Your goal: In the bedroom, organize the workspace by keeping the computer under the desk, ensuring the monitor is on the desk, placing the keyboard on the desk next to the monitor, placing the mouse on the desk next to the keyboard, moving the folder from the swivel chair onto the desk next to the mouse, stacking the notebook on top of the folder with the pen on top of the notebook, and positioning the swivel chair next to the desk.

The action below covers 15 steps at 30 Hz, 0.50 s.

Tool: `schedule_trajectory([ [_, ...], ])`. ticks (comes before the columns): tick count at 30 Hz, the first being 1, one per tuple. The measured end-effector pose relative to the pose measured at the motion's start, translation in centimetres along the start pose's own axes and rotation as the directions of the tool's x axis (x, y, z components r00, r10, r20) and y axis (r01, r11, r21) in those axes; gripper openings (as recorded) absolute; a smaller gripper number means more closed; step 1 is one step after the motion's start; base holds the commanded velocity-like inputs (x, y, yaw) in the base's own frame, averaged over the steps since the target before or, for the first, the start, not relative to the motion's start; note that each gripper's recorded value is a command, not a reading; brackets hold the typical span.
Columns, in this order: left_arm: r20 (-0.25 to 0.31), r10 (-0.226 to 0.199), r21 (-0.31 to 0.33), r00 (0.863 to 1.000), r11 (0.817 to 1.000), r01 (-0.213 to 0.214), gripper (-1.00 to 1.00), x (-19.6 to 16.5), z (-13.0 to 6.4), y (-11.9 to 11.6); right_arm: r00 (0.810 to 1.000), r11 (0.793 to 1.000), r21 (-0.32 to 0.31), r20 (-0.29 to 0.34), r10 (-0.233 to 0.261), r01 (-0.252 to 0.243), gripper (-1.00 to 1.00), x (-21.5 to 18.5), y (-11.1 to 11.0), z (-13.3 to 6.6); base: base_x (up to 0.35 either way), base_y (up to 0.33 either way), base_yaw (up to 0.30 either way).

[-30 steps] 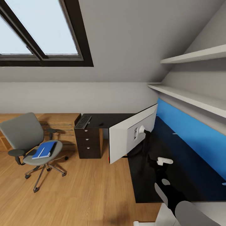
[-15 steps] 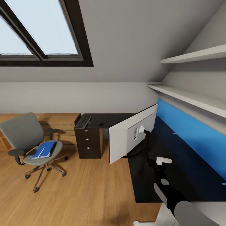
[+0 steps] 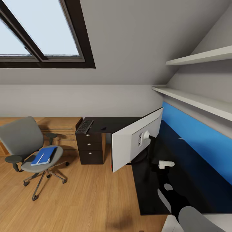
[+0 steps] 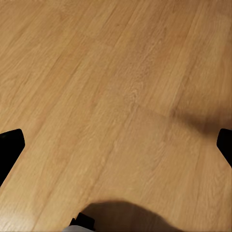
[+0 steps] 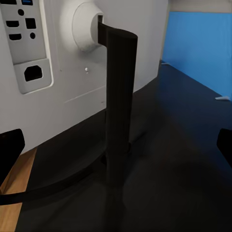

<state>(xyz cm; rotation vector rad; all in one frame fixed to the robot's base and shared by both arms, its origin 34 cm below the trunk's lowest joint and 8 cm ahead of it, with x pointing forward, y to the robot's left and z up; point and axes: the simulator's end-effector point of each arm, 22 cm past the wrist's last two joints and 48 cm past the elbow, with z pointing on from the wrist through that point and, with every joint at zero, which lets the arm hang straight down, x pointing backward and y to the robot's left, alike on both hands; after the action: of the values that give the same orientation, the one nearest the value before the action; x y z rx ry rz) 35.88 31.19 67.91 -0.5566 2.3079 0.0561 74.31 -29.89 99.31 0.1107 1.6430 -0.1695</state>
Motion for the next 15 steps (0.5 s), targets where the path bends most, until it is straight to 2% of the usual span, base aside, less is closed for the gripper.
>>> schedule_trajectory([
  [15,0.0,0.0,-0.001,1.0,1.0,0.0,1.0,-0.02,0.01,0.06,1.0,1.0,0.001,0.0,0.004,-0.004,1.0,0.0,0.04,-0.01,0.003,0.0,0.0],
])
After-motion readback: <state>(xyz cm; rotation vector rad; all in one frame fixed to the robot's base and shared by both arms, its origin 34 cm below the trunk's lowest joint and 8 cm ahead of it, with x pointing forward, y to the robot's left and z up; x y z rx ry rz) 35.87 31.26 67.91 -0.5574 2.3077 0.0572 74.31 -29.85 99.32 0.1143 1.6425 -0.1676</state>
